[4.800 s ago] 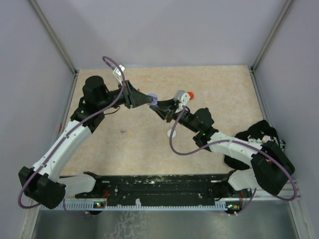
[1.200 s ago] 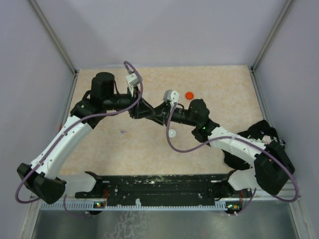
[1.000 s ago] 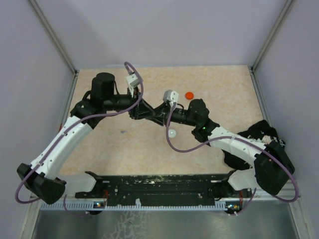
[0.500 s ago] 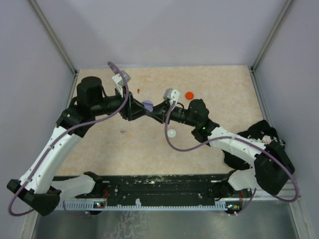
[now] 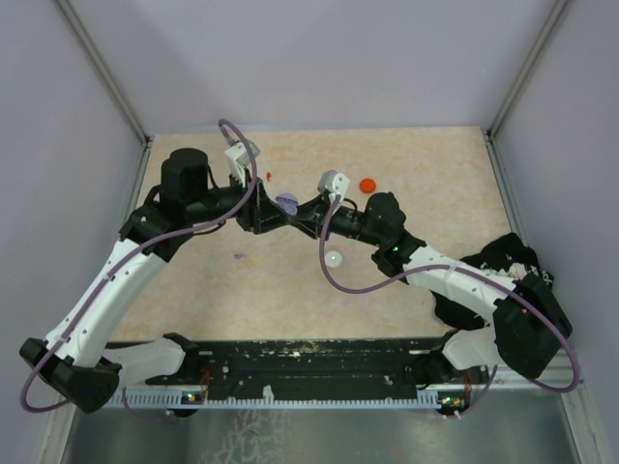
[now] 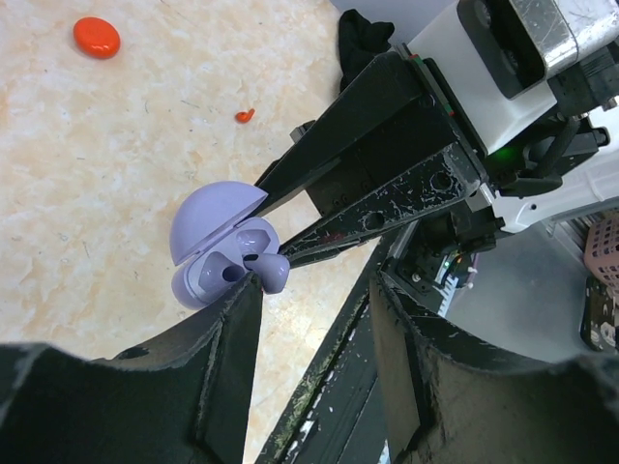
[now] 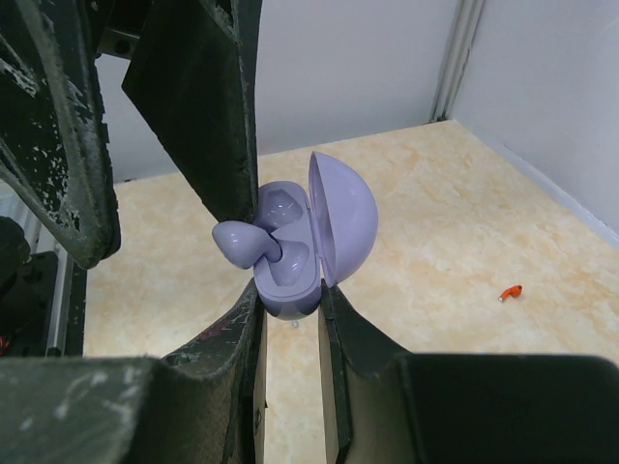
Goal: Insert the wireless bluetooth earbuds into the charging case
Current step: Adjust the earbud with the charging case.
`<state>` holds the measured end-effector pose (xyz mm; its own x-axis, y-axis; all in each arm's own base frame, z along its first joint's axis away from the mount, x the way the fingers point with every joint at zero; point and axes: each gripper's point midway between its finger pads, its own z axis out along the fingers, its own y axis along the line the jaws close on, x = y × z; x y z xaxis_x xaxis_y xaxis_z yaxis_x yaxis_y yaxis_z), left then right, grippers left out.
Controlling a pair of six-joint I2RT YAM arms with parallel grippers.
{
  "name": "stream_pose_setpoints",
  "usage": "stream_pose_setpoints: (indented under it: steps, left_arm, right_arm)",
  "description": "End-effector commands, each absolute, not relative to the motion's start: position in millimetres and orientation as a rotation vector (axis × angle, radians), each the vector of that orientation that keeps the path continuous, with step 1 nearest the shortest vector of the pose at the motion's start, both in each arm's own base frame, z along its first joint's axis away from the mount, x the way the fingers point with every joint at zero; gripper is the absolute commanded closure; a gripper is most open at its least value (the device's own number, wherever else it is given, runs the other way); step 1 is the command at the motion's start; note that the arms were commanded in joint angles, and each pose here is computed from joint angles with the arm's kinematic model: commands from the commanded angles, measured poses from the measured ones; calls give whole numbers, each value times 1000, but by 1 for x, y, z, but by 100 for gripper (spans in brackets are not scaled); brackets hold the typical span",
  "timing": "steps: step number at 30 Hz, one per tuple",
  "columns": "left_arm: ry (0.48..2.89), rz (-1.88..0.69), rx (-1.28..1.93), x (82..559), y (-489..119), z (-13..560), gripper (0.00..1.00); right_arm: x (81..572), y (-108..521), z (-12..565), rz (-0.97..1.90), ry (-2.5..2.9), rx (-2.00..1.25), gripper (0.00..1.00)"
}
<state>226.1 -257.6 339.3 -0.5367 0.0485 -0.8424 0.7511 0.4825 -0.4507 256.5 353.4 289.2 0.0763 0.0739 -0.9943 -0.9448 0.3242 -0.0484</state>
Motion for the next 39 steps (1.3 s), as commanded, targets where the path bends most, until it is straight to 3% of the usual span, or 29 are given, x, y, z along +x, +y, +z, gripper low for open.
stream_pose_setpoints:
  steps: [1, 26, 32, 39]
  left_arm:
    - [1892, -1152, 678, 225, -264, 344, 46]
    - [1903, -1243, 642, 225, -274, 345, 47]
    - [1907, -1110, 568, 233, -257, 351, 47]
    - [2064, -773, 319, 250, -206, 322, 44]
  right_arm:
    - [255, 355, 326, 959, 1129, -906, 100]
    - [258, 356, 322, 954, 1143, -901, 100]
    - [264, 351, 311, 905, 1180, -883, 100]
    - [278, 330, 295, 781, 1240, -808, 100]
